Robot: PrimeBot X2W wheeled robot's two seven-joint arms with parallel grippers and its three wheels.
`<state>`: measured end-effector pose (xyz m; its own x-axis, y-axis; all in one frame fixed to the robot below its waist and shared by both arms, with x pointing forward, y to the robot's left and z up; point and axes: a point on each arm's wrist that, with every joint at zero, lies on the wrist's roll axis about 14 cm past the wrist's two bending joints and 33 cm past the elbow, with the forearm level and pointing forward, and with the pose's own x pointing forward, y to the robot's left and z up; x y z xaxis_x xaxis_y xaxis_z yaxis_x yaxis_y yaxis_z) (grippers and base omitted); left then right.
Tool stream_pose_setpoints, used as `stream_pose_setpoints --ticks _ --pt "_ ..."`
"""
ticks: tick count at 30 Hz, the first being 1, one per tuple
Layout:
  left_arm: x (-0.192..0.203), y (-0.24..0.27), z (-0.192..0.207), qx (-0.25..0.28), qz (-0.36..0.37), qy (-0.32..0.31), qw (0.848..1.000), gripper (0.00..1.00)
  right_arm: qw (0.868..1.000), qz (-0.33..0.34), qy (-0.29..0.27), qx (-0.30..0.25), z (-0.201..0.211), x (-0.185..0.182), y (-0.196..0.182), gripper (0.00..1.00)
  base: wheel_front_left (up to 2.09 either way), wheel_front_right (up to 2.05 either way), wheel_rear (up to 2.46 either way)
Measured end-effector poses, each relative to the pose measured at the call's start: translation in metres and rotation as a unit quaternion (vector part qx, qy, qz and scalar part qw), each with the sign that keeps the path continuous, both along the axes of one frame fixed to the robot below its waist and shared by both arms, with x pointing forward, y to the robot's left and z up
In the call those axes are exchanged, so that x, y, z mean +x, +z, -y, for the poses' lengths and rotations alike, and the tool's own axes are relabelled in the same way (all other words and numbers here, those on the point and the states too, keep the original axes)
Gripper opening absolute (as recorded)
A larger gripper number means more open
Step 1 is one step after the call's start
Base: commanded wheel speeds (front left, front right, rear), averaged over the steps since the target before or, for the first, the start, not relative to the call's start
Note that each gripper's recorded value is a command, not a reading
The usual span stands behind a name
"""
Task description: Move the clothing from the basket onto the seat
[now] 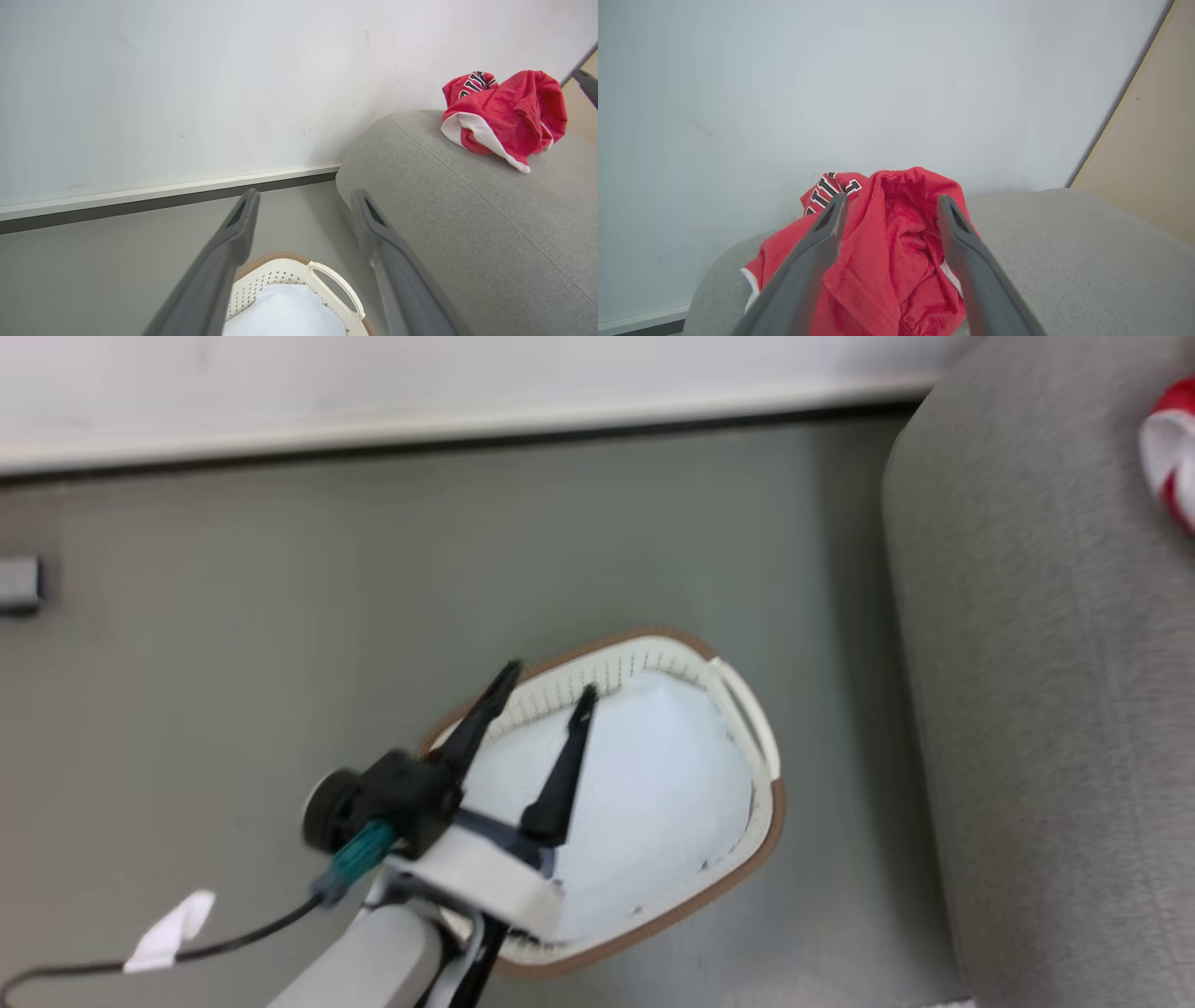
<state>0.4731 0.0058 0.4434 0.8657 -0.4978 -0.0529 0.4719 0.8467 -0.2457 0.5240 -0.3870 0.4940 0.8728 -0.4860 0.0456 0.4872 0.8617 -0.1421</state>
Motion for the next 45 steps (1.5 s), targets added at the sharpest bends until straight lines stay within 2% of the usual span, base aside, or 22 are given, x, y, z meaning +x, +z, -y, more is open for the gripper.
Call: stream_pose_setpoints --ticks 8,13,20,25,28,32,37,45 --pt "-0.032 0.035 -0.042 0.006 0.026 0.072 0.997 1.0 0.996 0.065 0.069 0.0 -0.043 -0.062 0.047 1.0 0.0 0.0 0.0" --pt "-0.051 0.06 -0.082 0.008 0.052 0.143 0.988 1.0 0.99 0.091 0.104 0.015 -0.071 -0.093 0.06 1.0 0.0 0.0 0.0" --pt "-0.094 0.057 -0.135 0.007 0.036 0.235 0.971 1.0 0.983 0.082 0.159 0.032 -0.113 -0.125 0.049 1.0 0.0 0.0 0.0" --pt "-0.119 0.054 -0.167 0.014 0.035 0.288 0.957 1.0 0.97 0.052 0.229 0.056 -0.164 -0.137 0.026 1.0 0.0 0.0 0.0" --pt "-0.13 0.051 -0.18 0.023 0.036 0.307 0.951 1.0 0.959 0.038 0.273 0.071 -0.196 -0.143 0.015 1.0 0.0 0.0 0.0" --pt "-0.139 0.045 -0.187 0.025 0.031 0.324 0.945 1.0 0.949 0.029 0.304 0.084 -0.219 -0.153 0.008 1.0 0.0 0.0 0.0" --pt "-0.147 0.042 -0.193 0.031 0.031 0.333 0.942 1.0 0.943 0.029 0.315 0.107 -0.229 -0.164 0.005 1.0 0.0 0.0 0.0" --pt "-0.151 0.047 -0.193 0.027 0.046 0.318 0.947 1.0 0.938 0.025 0.323 0.122 -0.237 -0.172 0.0 1.0 0.0 0.0 0.0"
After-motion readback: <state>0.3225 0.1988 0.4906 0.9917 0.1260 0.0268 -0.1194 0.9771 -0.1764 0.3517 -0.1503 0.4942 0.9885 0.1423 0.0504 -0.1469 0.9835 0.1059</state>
